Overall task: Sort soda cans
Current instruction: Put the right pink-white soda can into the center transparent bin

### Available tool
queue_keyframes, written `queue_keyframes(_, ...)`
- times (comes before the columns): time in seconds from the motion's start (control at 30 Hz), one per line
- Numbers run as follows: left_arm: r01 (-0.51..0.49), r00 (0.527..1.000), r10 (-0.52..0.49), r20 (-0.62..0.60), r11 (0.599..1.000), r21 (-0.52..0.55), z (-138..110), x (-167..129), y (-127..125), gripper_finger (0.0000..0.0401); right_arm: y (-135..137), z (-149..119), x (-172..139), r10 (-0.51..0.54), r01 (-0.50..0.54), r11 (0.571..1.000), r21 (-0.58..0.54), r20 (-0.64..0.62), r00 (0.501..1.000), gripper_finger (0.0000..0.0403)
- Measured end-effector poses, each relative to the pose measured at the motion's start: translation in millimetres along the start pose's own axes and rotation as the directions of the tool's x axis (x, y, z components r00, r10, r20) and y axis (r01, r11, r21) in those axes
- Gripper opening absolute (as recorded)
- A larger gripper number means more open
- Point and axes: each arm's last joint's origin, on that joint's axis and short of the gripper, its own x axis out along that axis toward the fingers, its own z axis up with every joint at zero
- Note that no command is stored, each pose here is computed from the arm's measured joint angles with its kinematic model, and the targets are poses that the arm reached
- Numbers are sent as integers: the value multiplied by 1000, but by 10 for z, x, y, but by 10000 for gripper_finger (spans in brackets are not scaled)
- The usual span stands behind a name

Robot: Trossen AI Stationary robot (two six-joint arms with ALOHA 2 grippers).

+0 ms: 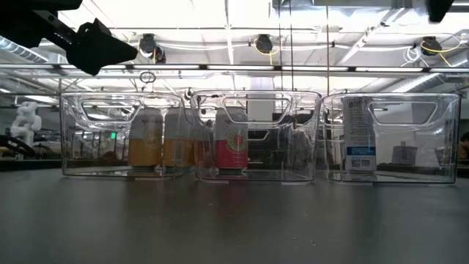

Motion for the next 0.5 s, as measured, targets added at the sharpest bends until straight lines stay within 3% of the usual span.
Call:
queue_keyframes(0.23, -1, 1000, 1, -3, 1000, 3, -3, 0, 1, 390, 222, -58, -200, 69, -71, 994, 81, 30, 997, 385)
queue_keyframes(0.5, -1, 1000, 1, -5, 1000, 12, -5, 0, 1, 390, 254, -191, -211, 71, -69, 996, 54, -39, 997, 385)
